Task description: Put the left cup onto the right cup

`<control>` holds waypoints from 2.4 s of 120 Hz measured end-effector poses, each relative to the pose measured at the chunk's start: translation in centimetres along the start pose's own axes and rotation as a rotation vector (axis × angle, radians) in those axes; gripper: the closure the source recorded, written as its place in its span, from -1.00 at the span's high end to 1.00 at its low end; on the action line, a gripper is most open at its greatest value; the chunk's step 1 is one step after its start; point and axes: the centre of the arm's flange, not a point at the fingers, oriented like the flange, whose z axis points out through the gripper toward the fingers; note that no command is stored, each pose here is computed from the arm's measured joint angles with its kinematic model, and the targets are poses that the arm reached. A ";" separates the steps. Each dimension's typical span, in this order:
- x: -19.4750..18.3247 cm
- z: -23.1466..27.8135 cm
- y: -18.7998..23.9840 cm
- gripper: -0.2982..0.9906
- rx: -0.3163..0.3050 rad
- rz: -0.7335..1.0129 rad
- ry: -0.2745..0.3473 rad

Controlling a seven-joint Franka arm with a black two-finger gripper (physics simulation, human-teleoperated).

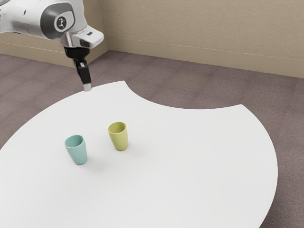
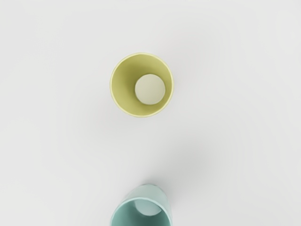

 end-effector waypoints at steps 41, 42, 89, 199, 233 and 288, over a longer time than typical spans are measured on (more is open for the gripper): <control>-0.7 3.7 1.1 0.54 -0.049 0.061 -0.020; -0.8 3.9 1.2 0.54 -0.050 0.061 -0.022; -2.3 11.2 1.8 0.54 -0.090 0.073 -0.072; -6.6 19.3 2.7 0.54 -0.145 -0.004 -0.122; -8.0 20.4 1.9 0.54 -0.153 -0.039 -0.140; -7.6 23.0 2.2 0.54 -0.172 -0.043 -0.174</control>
